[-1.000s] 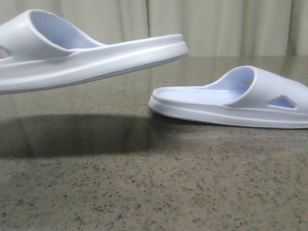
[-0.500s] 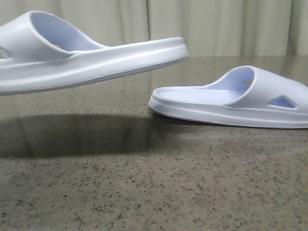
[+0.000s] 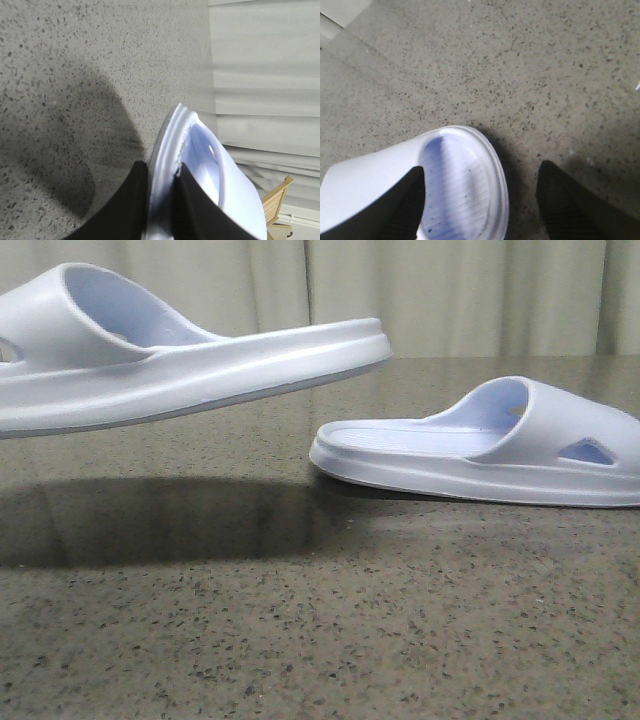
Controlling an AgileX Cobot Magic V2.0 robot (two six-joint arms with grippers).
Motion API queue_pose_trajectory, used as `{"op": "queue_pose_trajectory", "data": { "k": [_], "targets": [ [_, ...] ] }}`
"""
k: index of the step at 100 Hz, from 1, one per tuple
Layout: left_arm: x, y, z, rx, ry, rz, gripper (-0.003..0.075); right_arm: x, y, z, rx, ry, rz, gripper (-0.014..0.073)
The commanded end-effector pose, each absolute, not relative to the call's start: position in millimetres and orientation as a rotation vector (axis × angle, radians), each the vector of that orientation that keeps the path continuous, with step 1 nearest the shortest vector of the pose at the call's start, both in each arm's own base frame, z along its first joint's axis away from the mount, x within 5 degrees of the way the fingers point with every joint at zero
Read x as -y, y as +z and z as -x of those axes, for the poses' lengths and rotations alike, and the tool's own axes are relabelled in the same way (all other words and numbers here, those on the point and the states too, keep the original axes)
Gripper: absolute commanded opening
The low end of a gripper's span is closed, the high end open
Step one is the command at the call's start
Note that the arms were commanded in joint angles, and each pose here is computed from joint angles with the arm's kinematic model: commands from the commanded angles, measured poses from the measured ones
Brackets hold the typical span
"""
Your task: Insert blue slippers together front up
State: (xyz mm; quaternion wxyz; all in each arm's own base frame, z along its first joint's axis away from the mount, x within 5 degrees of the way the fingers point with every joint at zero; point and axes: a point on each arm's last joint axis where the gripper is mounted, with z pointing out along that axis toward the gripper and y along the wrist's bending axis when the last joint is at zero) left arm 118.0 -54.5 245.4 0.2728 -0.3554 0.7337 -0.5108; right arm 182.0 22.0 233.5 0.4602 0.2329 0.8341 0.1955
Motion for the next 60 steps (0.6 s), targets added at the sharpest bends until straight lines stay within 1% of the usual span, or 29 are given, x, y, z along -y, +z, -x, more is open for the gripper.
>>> {"op": "queue_pose_trajectory", "data": {
  "k": [1, 38, 60],
  "targets": [
    [56.2, 256.1, -120.7, -1.932, -1.433, 0.963, 0.0028, -19.8, 244.2, -191.2, -1.966, 0.474, -0.573, 0.0413],
    [56.2, 256.1, -120.7, -1.932, -1.433, 0.963, 0.0028, -19.5, 233.5, -200.2, -1.996, 0.450, -0.596, 0.0413],
    [56.2, 256.1, -120.7, -1.932, -1.433, 0.963, 0.0028, -20.1, 224.8, -204.6, -2.028, 0.458, -0.651, 0.0414]
  ]
}}
